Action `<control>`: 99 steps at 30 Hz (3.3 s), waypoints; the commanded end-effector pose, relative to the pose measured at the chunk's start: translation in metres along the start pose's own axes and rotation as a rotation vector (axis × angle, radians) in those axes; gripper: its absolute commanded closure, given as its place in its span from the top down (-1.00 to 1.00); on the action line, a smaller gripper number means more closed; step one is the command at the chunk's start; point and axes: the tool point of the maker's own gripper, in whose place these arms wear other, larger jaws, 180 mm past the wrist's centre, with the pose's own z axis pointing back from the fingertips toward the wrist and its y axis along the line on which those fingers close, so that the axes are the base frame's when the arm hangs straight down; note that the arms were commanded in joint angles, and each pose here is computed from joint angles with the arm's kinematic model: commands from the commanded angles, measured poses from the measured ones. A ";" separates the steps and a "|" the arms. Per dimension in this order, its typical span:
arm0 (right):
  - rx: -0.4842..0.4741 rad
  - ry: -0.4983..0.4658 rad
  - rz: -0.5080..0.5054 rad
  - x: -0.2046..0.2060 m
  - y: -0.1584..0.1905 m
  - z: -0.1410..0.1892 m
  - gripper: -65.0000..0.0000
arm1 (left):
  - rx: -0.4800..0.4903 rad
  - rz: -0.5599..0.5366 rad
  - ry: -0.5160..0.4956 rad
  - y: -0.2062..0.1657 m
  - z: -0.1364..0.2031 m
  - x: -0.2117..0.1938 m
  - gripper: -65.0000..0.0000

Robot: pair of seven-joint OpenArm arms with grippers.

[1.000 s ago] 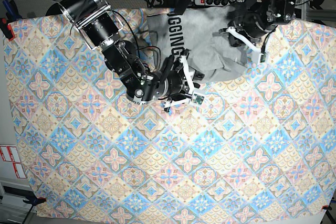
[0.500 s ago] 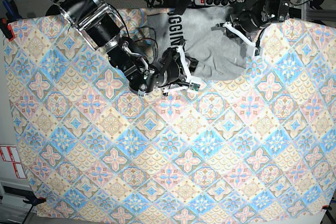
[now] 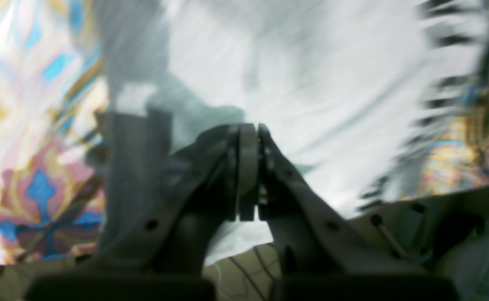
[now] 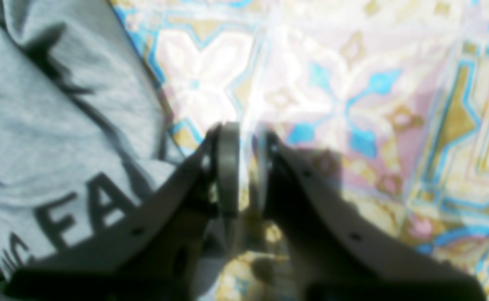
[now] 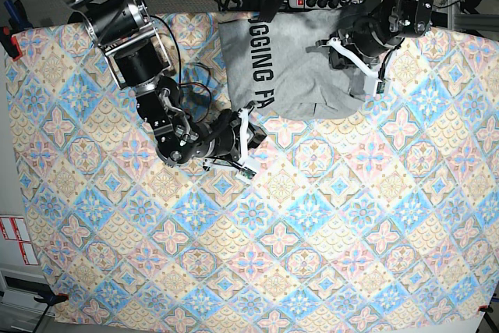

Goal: Fold the T-shirt properly
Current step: 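Grasp the bundle with both grippers and lift it off the border, then carry the folded shirt with both grippers and set it down on the cloth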

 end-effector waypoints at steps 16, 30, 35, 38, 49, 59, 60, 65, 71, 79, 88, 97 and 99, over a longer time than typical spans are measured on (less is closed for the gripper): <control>-0.024 -0.050 0.104 0.020 0.005 0.025 -0.76 | -0.019 -0.066 0.139 -0.011 -0.010 -0.051 -1.00; -0.032 -0.059 0.112 0.008 0.012 0.034 -0.77 | 0.010 -0.174 0.114 -0.008 -0.071 0.008 -1.00; -0.058 -0.080 0.158 0.011 0.010 0.049 -0.77 | 0.008 -0.302 0.051 -0.028 -0.083 0.052 -1.00; -0.065 -0.097 0.177 0.018 0.011 0.054 -0.77 | 0.047 -0.385 0.007 -0.030 -0.084 0.073 -1.00; -0.180 -0.141 0.047 0.012 -0.037 0.081 -0.77 | -0.020 -0.450 0.018 -0.047 -0.032 0.020 -1.00; -0.139 -0.046 -0.047 -0.028 -0.038 0.060 -0.77 | 0.071 -0.346 0.082 -0.005 -0.043 0.002 -1.00; -0.132 -0.036 -0.039 -0.030 -0.035 0.058 -0.77 | 0.071 -0.340 0.075 -0.008 -0.047 0.005 -1.00; -0.082 0.021 -0.018 -0.052 -0.012 0.047 -0.77 | 0.080 -0.304 0.069 -0.009 -0.069 0.022 -1.00; -0.071 0.053 -0.026 -0.080 0.003 0.053 -0.77 | 0.103 -0.290 0.076 -0.003 -0.089 0.037 -1.00; -0.068 0.080 0.024 -0.107 0.027 0.075 -0.77 | 0.086 -0.392 0.007 -0.022 -0.118 0.080 -1.00; -0.161 -0.023 0.067 -0.086 0.029 0.118 -0.77 | 0.071 -0.466 -0.090 -0.062 -0.135 0.121 -1.00; -0.069 -0.157 0.188 -0.022 0.075 0.101 -0.77 | 0.110 -0.355 -0.236 -0.028 -0.070 0.123 -1.00; -0.040 -0.199 0.220 0.002 0.084 0.092 -0.77 | 0.148 -0.288 -0.260 -0.005 -0.049 0.115 -1.00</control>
